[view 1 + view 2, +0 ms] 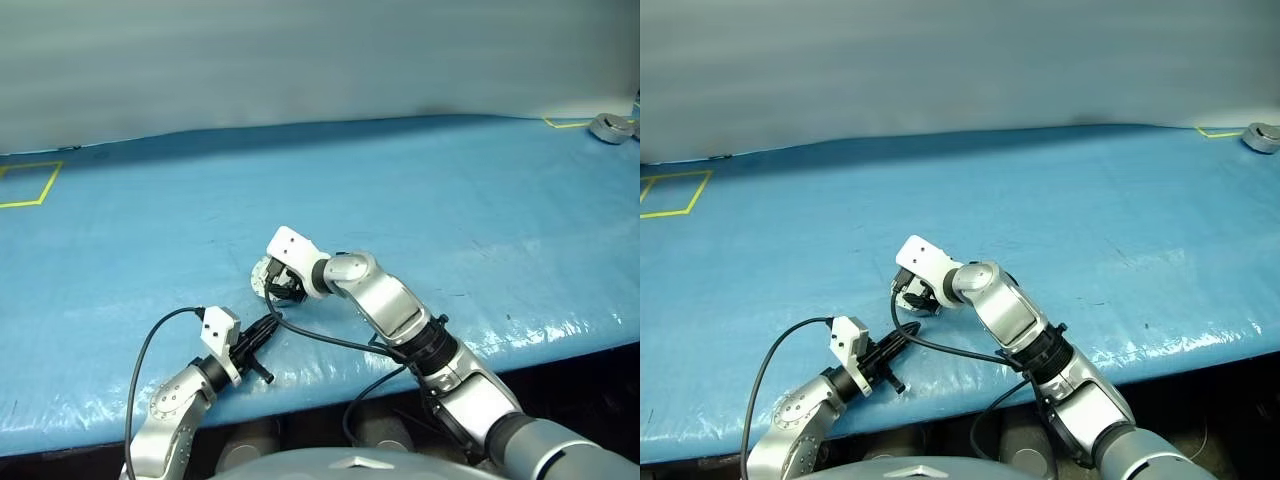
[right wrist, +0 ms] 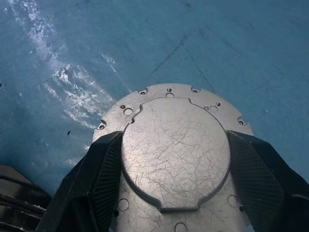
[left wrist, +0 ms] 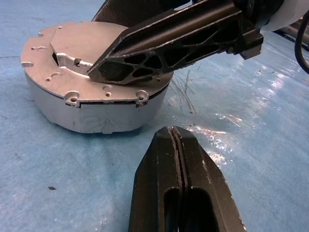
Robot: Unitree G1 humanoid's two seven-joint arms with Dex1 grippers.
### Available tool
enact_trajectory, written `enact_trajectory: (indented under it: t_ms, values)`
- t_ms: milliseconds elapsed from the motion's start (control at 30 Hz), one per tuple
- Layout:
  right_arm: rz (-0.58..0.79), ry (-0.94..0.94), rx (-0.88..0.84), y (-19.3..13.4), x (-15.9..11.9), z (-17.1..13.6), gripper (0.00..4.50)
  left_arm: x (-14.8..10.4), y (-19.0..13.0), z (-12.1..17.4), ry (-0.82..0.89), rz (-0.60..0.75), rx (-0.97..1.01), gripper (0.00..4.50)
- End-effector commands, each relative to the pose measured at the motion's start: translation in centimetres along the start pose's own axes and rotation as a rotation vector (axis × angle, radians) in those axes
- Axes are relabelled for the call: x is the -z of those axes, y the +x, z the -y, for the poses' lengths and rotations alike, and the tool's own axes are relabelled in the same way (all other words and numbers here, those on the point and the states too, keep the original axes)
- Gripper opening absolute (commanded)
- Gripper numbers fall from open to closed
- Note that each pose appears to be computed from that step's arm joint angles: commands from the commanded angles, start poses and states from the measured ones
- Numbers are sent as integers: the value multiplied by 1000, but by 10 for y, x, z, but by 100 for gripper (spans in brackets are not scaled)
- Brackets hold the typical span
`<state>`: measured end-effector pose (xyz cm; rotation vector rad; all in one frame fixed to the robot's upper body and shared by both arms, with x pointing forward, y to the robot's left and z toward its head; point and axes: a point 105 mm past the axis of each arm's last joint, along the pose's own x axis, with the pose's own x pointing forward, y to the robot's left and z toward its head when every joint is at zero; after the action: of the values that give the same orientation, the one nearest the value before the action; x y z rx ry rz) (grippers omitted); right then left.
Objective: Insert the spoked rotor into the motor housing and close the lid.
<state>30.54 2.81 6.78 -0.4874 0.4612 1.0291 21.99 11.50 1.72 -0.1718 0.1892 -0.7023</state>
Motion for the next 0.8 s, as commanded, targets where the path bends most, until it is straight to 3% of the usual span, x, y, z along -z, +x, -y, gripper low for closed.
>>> enact_trajectory:
  t_ms: [33, 300, 467, 633, 800]
  values:
    - [-231, -6, 62, 5, 64, 12, 303, -7, 0, 0, 14, 26, 5, 0]
    - [-228, -58, 35, 2, 71, 14, 303, -8, -2, -2, 19, 27, -3, 0]
    - [-220, 72, 44, 1, 70, 15, 303, -9, -9, -6, 25, 23, -6, 0]
    - [-188, 168, 50, 1, 67, 18, 303, -25, -29, -31, 26, 49, -95, 0]
    - [-114, 123, 40, 1, 59, 20, 303, -49, -33, -59, -39, 90, -229, 0]
